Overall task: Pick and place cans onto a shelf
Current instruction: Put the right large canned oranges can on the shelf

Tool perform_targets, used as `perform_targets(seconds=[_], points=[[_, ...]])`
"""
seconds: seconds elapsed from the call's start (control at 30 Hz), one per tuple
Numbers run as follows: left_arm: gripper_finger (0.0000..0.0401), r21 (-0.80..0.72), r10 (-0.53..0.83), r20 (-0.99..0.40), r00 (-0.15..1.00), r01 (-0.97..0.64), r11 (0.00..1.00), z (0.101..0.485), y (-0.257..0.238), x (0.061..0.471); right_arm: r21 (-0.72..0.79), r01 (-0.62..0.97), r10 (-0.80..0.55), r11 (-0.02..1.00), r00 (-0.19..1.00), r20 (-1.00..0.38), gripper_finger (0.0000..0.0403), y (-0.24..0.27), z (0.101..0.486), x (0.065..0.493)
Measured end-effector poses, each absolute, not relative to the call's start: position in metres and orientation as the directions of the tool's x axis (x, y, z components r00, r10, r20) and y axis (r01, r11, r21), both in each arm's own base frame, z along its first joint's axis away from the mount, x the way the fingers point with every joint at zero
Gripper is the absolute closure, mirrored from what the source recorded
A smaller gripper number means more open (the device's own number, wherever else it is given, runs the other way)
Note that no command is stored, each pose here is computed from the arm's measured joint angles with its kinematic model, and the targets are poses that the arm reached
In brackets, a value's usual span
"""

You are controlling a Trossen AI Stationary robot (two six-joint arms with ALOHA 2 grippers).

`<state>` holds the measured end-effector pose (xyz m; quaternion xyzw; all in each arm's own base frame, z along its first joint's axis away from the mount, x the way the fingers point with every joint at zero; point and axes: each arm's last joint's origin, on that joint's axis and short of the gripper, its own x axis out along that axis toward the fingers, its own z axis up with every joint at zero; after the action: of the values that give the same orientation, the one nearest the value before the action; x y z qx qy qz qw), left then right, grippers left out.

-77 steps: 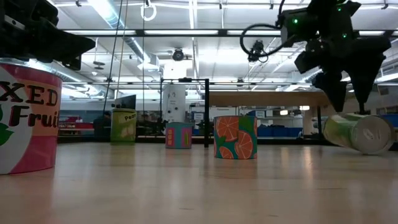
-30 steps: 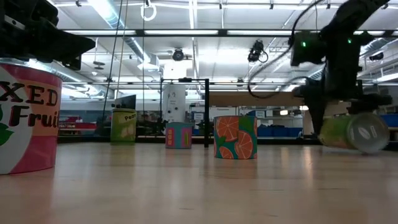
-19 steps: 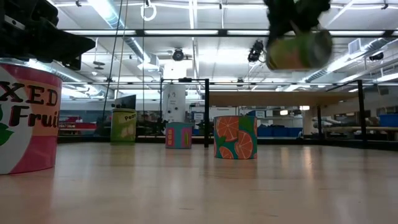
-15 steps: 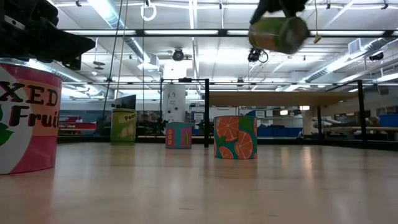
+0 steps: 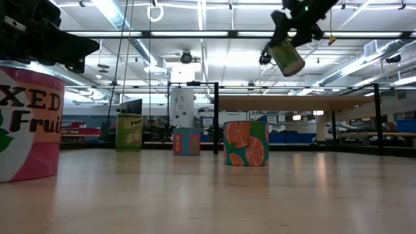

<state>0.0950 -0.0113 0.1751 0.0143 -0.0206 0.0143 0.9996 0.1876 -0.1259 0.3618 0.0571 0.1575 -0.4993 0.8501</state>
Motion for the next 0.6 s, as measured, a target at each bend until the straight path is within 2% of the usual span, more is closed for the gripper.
perform_targets(seconds=[0.17,0.33,0.5,0.6], points=[[0.0362,0.028,0.028,0.042,0.999,-0.029,0.999,0.175,-0.011,0.095,-0.028,0.933,-0.915,0.359,0.345,-0.208,0.0082,-0.142,0.326,0.165],[0.0362,0.028,0.028,0.042,0.999,-0.029,0.999,0.175,-0.011,0.095,0.026,0.954,-0.946,0.298,0.299,-0.129,0.0082,-0.149,0.287,0.150],[0.0362,0.028,0.028,0.042,0.999,-0.029,0.999,0.175,-0.011,0.095,0.127,0.928,-0.935,0.349,0.353,-0.008,0.0079,-0.150,0.266,0.146],[0.0362,0.028,0.028,0.042,0.999,-0.029,0.999,0.175,-0.011,0.095,0.132,0.918,-0.926,0.374,0.377,0.002,0.0073,-0.150,0.257,0.145]])
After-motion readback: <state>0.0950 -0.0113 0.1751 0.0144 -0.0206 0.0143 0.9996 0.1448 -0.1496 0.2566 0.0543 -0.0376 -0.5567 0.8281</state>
